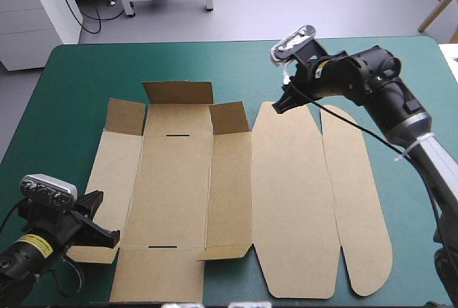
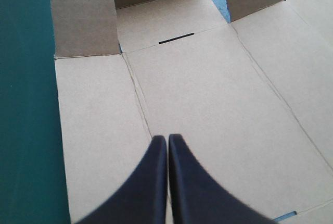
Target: Fold the box
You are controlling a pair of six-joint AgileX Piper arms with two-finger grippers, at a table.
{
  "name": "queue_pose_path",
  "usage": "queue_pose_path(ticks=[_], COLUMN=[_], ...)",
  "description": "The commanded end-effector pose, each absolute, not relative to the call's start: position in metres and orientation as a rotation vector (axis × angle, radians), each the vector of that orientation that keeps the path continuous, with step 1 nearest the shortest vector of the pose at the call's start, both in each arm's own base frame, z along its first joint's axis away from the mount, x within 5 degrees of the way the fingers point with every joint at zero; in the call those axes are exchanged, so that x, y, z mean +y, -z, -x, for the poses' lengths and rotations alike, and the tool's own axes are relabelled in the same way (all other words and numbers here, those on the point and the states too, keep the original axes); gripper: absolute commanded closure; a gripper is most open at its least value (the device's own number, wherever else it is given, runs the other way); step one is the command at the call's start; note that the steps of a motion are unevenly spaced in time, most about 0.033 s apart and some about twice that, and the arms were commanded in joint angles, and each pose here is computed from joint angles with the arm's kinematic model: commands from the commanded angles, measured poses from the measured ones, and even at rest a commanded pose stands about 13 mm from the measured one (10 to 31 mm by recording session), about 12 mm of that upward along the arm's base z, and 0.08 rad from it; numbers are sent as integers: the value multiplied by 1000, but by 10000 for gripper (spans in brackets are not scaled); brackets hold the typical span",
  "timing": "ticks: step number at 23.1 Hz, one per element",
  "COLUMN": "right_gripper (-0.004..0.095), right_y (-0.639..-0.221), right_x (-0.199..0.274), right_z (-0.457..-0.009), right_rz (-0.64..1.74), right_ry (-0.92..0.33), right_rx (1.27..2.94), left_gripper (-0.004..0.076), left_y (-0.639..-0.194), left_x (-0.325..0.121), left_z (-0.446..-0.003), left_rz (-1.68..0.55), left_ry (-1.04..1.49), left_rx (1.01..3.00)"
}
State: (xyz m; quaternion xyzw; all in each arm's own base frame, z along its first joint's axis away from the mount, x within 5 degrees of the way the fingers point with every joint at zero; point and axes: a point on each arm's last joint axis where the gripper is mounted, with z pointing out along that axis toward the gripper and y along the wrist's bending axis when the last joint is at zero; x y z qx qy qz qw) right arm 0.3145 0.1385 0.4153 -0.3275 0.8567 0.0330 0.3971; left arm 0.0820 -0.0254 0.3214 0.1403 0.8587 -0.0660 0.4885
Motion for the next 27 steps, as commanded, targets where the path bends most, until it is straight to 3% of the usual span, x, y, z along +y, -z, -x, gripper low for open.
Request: queue_pose_path(ticks=[1, 7, 11, 18, 27], right_gripper=[656, 845, 928, 927, 927], right_y=[-444, -452, -453, -459, -417], right_x=[106, 73, 56, 26, 18], right_z=[-302, -295, -288, -255, -190], right_rz=[694, 527, 514, 436, 400], right_ry=[-60, -171, -167, -118, -83], right_rx=[2164, 2224, 2279, 2316, 2338], left_gripper=[734, 734, 734, 732, 708], left_y=[-336, -352, -369, -403, -396], left_x=[-26, -31, -39, -55, -51], left_z=[-90, -112, -134, -186, -210], left_rz=[-341, -364, -371, -454, -494], left_ry=[127, 63, 45, -42, 78], left_rx=[2072, 2248, 2326, 2427, 2527])
